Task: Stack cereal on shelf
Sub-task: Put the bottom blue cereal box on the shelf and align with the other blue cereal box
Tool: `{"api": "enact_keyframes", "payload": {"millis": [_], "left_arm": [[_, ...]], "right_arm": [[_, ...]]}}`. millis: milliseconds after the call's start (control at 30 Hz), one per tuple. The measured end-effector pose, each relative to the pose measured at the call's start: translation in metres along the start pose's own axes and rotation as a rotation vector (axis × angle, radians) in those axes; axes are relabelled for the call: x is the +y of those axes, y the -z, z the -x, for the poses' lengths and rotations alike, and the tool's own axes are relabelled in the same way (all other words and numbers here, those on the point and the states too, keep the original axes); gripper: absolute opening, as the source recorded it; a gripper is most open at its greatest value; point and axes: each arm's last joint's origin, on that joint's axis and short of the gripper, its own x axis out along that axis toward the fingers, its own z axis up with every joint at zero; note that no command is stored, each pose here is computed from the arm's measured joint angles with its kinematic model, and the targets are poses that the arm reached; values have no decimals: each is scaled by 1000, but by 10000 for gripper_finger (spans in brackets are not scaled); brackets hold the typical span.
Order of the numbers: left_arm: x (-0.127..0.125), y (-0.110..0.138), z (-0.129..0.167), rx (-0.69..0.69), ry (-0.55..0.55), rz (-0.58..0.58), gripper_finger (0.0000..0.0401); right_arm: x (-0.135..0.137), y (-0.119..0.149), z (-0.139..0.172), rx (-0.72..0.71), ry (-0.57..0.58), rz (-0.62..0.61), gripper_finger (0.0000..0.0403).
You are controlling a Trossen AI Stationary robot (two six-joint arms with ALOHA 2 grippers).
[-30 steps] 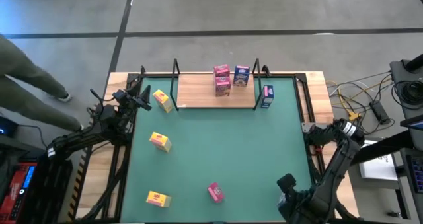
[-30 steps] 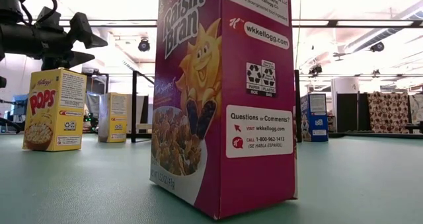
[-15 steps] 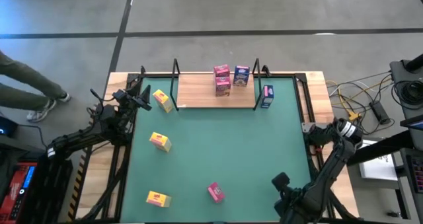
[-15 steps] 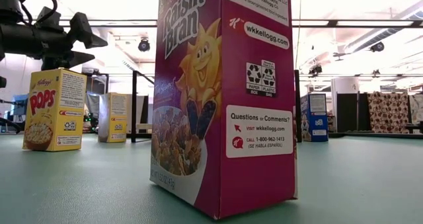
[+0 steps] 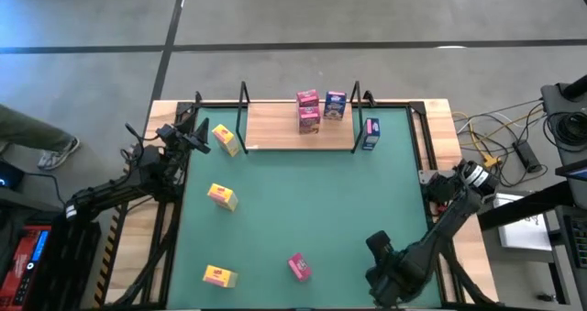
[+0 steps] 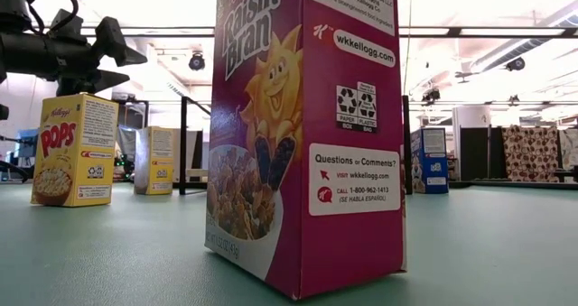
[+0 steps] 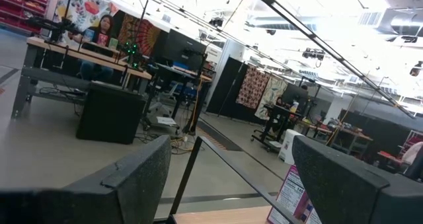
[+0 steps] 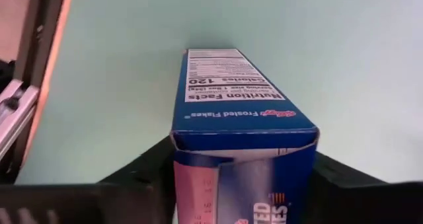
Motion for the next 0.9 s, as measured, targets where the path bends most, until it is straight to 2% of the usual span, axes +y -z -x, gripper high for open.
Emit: {"api": "enact_keyframes", "payload": {"millis": [200,433,533,733,833,900], "left_arm": [[0,0,0,0,0,0,299],[0,0,0,0,0,0,299],[0,0,0,0,0,0,299],[0,0,0,0,0,0,299],[0,0,0,0,0,0,299],[0,0,0,0,0,0,299]], "right_arm": [[-39,-8,8,-26,-9,-35,137],[-101,-10,30,-100,3,-112,136],[-133,-4,47,-147,73,-166,142],[-199,21,87,-242,333,-233,142],[-228,36,94,-238,342,-226,144],[-244,45,93,-221,292,-194,148]]}}
